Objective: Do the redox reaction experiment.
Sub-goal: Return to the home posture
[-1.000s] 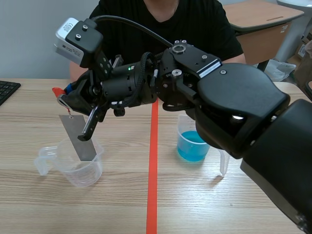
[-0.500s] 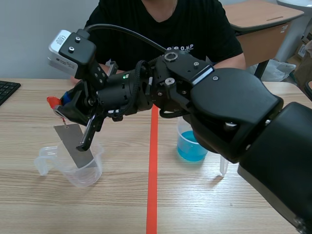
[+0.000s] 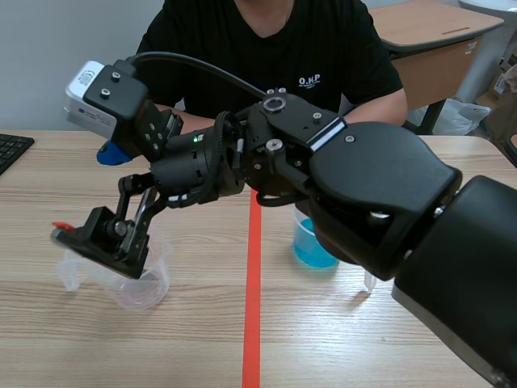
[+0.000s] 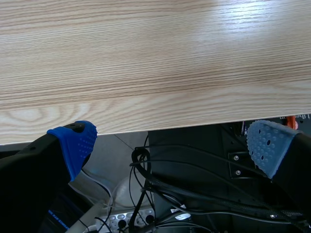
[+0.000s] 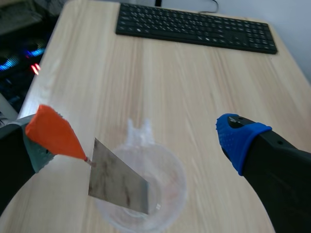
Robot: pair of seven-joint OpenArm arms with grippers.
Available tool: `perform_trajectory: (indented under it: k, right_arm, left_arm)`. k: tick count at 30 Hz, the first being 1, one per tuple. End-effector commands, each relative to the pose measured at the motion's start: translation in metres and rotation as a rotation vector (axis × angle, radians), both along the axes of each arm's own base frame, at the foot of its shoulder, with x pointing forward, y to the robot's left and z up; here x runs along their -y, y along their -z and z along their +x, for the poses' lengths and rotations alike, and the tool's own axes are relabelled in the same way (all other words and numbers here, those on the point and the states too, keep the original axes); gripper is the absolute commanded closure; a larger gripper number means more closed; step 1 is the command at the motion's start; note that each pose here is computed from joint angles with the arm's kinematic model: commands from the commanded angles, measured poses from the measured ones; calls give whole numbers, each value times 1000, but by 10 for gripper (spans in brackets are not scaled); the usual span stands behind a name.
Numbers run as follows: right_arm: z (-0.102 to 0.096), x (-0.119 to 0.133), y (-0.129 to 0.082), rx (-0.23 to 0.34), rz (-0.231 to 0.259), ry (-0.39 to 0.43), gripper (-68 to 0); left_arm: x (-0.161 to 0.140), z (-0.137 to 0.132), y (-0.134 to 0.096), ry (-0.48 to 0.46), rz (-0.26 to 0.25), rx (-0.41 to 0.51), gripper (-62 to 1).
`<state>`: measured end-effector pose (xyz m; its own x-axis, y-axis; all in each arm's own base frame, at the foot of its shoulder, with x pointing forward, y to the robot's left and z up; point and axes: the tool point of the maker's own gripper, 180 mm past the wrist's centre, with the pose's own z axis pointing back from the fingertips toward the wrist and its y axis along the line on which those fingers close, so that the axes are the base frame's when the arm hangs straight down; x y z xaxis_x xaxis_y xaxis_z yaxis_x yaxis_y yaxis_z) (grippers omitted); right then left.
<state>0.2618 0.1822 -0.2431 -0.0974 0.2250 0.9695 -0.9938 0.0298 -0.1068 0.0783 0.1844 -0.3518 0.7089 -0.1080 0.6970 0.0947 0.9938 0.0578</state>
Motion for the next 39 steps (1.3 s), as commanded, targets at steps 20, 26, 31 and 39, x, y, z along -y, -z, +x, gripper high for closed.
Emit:
perform_trajectory:
  k: [20,26,31,39]
  right_arm:
    - [-58,36,-79,101,242,-46,-679]
    - [-51,74,-77,126,210,64,-679]
    - [-26,114,-70,78,195,216,-679]
    - [11,192,-59,61,132,477,-679]
  left_arm:
    - [2,1,-2,0,-10,10,-623]
    - [2,1,-3,0,-11,11,-623]
    - [2,1,-2,0,-11,10,-623]
    - [2,1,-2,0,-10,8,-623]
